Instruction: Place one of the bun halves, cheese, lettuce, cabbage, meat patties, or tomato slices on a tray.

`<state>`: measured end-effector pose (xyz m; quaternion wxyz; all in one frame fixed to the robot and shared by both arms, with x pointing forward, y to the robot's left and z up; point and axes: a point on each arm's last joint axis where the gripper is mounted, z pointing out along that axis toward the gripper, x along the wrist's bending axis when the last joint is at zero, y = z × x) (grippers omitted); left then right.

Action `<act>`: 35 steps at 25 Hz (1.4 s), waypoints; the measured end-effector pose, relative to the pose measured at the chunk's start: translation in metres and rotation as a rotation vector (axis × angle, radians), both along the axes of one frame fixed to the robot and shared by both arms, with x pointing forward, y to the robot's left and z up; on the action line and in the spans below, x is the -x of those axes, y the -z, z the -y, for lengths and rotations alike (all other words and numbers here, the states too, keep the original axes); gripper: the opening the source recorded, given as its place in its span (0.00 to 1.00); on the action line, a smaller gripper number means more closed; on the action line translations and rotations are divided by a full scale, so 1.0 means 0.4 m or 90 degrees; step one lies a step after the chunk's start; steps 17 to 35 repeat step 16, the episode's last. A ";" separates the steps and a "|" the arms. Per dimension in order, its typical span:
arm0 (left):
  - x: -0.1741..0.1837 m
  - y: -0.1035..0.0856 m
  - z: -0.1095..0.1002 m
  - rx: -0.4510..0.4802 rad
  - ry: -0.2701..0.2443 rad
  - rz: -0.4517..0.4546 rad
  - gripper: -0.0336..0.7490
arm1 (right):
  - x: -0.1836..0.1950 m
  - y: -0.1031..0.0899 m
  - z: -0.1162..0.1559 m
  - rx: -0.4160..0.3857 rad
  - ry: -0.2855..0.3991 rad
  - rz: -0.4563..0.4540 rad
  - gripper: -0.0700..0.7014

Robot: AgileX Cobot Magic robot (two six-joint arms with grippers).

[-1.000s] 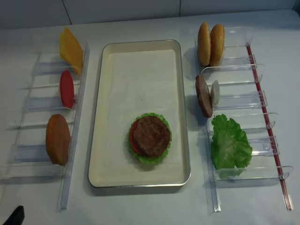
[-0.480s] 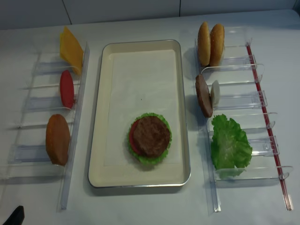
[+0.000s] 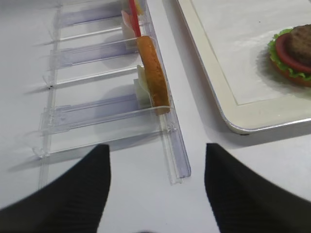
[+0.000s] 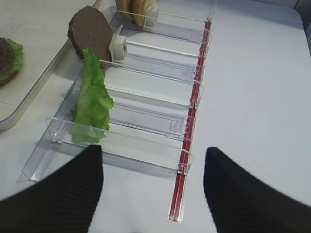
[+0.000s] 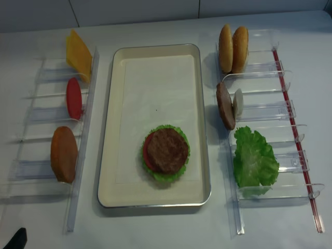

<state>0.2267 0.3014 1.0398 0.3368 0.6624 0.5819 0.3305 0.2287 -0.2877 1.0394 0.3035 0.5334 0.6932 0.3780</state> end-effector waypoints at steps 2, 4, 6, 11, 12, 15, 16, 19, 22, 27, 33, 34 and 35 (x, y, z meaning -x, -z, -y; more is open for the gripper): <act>0.000 0.000 0.000 0.000 0.000 0.000 0.57 | 0.000 0.000 0.000 0.000 0.000 0.000 0.70; 0.000 0.000 0.000 0.000 0.000 0.000 0.57 | 0.000 0.000 0.000 0.000 0.000 0.000 0.70; 0.000 0.000 0.000 0.000 0.000 0.000 0.57 | 0.000 0.000 0.000 0.000 0.000 0.000 0.70; 0.000 0.000 0.000 0.000 0.000 0.000 0.57 | 0.000 0.000 0.000 0.000 0.000 0.000 0.70; 0.000 0.000 0.000 0.000 0.000 0.000 0.57 | 0.000 0.000 0.000 0.000 0.000 0.000 0.70; 0.000 0.000 0.000 0.000 0.000 0.000 0.57 | 0.000 0.000 0.000 0.000 0.000 0.000 0.70; 0.000 0.000 0.000 0.000 0.000 0.000 0.57 | 0.000 0.000 0.000 0.000 0.000 0.000 0.70; 0.000 0.000 0.000 0.000 0.000 0.000 0.57 | 0.000 0.000 0.000 0.000 0.000 0.000 0.70; 0.000 0.000 0.000 0.000 0.000 0.000 0.57 | 0.000 0.000 0.000 0.000 0.000 0.000 0.70; 0.000 0.000 0.000 0.000 0.000 0.000 0.57 | 0.000 0.000 0.000 0.000 0.000 0.000 0.70; 0.000 0.000 0.000 0.000 0.000 0.000 0.57 | 0.000 0.000 0.000 0.000 0.000 0.000 0.70; 0.000 0.000 0.000 0.000 0.000 0.000 0.57 | 0.000 0.000 0.000 0.000 0.000 0.000 0.70; 0.000 0.000 0.000 0.000 0.000 0.000 0.57 | 0.000 0.000 0.000 0.000 0.000 0.000 0.70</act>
